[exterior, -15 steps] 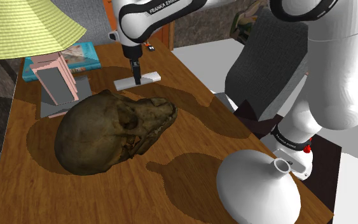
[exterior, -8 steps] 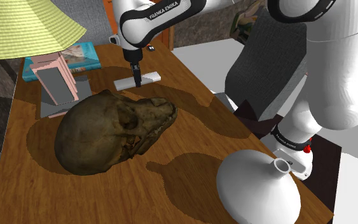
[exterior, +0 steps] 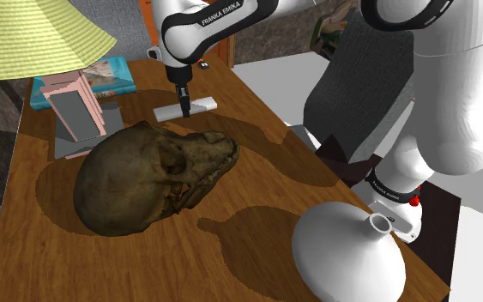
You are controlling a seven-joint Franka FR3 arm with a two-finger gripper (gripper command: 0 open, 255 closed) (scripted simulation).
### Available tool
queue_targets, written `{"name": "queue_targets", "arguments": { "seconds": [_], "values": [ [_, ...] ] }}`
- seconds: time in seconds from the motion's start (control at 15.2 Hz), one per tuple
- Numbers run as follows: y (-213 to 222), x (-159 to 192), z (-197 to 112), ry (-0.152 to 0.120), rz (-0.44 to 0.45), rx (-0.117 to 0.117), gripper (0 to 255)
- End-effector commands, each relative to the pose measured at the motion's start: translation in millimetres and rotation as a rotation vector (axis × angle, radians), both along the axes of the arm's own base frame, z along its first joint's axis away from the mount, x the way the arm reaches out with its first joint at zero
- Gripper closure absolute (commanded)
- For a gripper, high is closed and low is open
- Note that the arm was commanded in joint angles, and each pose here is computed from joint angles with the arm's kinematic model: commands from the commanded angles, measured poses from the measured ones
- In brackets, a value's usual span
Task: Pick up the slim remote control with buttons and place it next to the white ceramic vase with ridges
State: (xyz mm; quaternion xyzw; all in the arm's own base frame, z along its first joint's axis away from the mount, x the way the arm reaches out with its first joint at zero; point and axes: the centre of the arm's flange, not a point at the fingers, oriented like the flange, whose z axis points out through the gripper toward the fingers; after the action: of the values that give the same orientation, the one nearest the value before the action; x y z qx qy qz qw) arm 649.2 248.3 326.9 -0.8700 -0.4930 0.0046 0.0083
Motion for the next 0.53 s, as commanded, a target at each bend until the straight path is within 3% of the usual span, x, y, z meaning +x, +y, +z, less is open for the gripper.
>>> {"name": "queue_targets", "arguments": {
  "seconds": [0.0, 0.46],
  "values": [
    [0, 0, -1, 0.002, -0.001, -0.001, 255],
    [0, 0, 20, 0.002, -0.001, -0.001, 255]
  ]
}}
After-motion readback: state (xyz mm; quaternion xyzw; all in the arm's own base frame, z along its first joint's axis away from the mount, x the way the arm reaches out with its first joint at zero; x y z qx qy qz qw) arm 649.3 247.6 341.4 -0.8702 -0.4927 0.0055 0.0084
